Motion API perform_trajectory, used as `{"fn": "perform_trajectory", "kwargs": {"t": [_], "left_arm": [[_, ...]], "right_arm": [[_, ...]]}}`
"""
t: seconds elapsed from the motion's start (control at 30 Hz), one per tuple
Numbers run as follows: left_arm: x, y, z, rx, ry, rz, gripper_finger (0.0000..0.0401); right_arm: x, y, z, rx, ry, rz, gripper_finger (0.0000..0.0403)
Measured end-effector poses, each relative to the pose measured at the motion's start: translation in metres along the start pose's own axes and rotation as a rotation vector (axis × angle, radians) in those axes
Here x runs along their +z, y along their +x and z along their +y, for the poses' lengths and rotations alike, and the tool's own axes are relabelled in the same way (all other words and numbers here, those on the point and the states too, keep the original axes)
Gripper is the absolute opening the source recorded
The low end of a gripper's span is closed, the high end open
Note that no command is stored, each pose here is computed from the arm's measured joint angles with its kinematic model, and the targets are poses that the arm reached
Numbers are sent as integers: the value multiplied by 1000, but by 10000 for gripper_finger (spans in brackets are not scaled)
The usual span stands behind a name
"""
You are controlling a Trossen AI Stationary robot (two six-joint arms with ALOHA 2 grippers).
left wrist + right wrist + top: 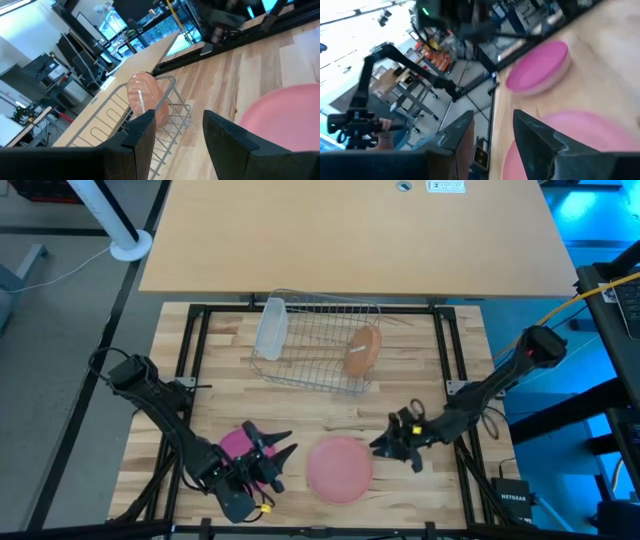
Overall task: Sort dishes
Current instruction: Put the light pink plate into the dish rack
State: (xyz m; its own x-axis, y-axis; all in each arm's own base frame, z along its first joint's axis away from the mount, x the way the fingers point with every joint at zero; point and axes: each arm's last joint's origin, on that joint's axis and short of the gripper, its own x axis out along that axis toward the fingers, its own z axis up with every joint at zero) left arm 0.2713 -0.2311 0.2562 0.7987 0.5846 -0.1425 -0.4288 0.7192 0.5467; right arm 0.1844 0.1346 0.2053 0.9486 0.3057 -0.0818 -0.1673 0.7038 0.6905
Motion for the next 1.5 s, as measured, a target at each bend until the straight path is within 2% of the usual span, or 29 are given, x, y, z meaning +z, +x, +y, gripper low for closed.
{"fn": "perform_trajectory", "kwargs": {"t": [0.13, 0.23, 0.37, 0.47, 0.57, 0.63, 0.73, 0.8, 1.03, 1.3, 1.5], "left_arm": [[0, 5, 1, -14, -6, 13, 155], [0, 10, 1, -31, -54, 26, 155], [-1, 16, 2, -45, -132, 42, 155], [-1, 19, 3, -52, -153, 50, 155], [-1, 21, 3, -49, -155, 53, 155], [-1, 21, 3, -49, -155, 53, 155], [-1, 22, 4, -46, -155, 56, 155], [-1, 23, 4, -45, -156, 56, 155], [-1, 23, 4, -46, -164, 56, 155], [-1, 23, 4, -45, -167, 56, 155], [-1, 23, 4, -45, -167, 56, 155]], "right_arm": [[-23, 14, -9, 40, 86, 174, 140], [-35, 25, -7, 103, 41, 308, 140], [-46, 42, 11, 204, -181, 412, 140], [-51, 53, 25, 224, -400, 505, 140], [-52, 60, 36, 128, -581, 634, 140], [-49, 63, 38, 8, -671, 724, 140], [-48, 67, 36, -155, -760, 829, 140], [-49, 72, 33, -202, -801, 854, 140], [-70, 87, 28, -129, -810, 974, 140], [-83, 95, 16, -210, -854, 979, 140], [-83, 96, 16, -208, -853, 975, 140]]}}
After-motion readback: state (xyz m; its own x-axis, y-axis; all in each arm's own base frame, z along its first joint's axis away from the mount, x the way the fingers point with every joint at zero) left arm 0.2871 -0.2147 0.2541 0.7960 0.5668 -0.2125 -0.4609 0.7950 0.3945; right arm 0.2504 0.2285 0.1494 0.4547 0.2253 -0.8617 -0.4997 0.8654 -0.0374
